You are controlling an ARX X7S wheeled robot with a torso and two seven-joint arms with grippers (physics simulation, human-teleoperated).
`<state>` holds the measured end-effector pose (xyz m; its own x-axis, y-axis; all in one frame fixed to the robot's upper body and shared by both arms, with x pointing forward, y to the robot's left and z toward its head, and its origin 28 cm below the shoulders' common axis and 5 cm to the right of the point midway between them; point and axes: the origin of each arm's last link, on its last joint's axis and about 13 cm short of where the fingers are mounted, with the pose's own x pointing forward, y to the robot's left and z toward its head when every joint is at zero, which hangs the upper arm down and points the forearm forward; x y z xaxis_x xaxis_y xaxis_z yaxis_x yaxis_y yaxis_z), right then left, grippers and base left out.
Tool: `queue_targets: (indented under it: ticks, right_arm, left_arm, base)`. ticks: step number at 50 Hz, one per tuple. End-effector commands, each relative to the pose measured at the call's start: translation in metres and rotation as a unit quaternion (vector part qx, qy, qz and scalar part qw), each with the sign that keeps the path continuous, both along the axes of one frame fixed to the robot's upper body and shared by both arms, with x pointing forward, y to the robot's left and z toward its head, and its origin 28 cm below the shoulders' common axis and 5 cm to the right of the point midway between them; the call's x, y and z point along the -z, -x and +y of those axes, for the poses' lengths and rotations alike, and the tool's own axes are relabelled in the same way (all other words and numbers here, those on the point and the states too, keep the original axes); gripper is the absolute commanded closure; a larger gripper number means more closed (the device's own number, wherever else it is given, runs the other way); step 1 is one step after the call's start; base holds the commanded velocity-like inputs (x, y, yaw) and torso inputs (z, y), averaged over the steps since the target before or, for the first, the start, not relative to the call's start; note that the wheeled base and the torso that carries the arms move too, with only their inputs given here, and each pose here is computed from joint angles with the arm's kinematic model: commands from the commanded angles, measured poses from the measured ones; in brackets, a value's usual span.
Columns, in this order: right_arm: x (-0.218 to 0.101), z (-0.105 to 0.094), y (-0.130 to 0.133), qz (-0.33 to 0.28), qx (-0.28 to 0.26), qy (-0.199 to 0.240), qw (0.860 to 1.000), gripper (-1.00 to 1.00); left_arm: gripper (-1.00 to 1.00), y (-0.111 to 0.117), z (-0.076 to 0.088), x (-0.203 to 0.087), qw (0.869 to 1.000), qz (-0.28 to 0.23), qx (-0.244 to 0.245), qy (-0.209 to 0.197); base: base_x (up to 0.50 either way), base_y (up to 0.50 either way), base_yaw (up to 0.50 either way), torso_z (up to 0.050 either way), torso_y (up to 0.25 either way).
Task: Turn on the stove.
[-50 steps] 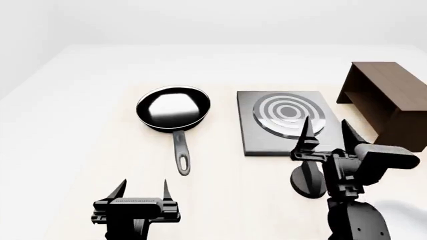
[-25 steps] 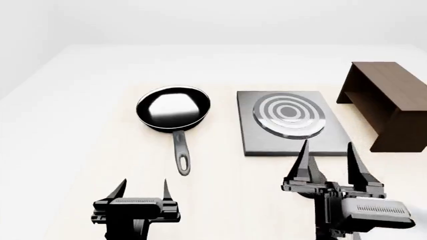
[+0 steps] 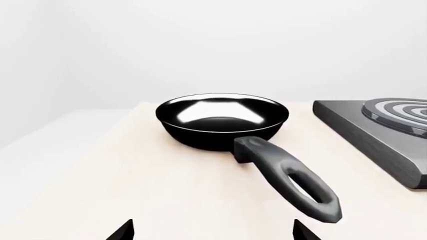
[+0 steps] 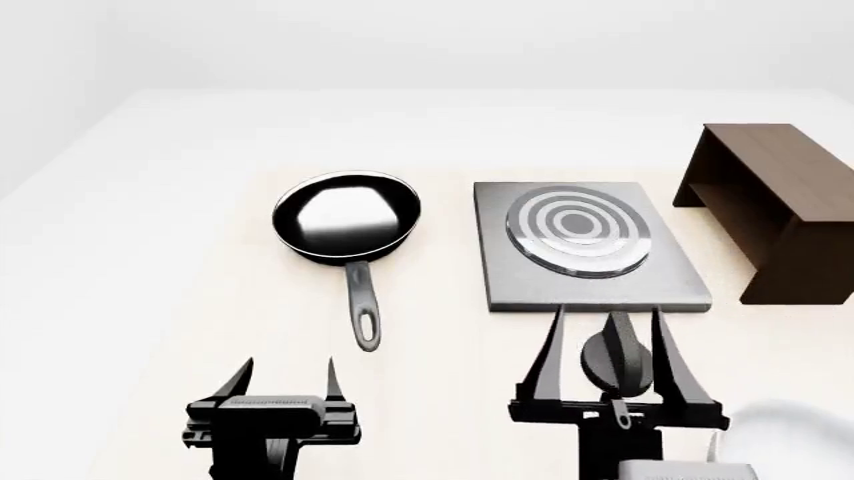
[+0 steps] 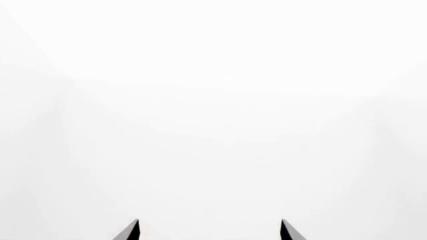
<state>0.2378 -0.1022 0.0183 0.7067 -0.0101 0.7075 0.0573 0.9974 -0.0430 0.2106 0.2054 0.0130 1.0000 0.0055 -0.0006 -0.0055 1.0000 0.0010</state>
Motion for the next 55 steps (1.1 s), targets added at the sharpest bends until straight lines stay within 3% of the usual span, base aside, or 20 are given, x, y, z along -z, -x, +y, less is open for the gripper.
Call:
queue_targets:
  ticks: [1, 31, 32, 36, 55]
  right_arm:
    - [0.013, -0.010, 0.024, 0.024, 0.016, -0.024, 0.999, -1.00]
    - [0.017, -0.001, 0.031, 0.025, -0.017, -0.017, 0.999, -1.00]
    - [0.009, 0.004, 0.036, 0.047, -0.026, -0.049, 0.997, -1.00]
    - [-0.002, 0.005, 0.039, 0.057, -0.029, -0.077, 0.995, -1.00]
    - [-0.002, 0.001, 0.036, 0.047, -0.031, -0.061, 0.997, -1.00]
  left_arm:
    - [-1.00, 0.000, 0.000, 0.000, 1.000, 0.004, -0.001, 0.002]
    - [-1.00, 0.000, 0.000, 0.000, 1.000, 0.021, -0.002, 0.001]
    - [-1.00, 0.000, 0.000, 0.000, 1.000, 0.020, -0.002, 0.001]
    - [-1.00, 0.000, 0.000, 0.000, 1.000, 0.015, -0.002, 0.002]
    - [-1.00, 0.000, 0.000, 0.000, 1.000, 0.005, -0.004, 0.005]
  base:
    - [0.00, 0.00, 0.00, 0.000, 0.000]
    - [0.00, 0.00, 0.00, 0.000, 0.000]
    - [0.00, 0.00, 0.00, 0.000, 0.000]
    - [0.00, 0.00, 0.00, 0.000, 0.000]
    - [0.00, 0.00, 0.00, 0.000, 0.000]
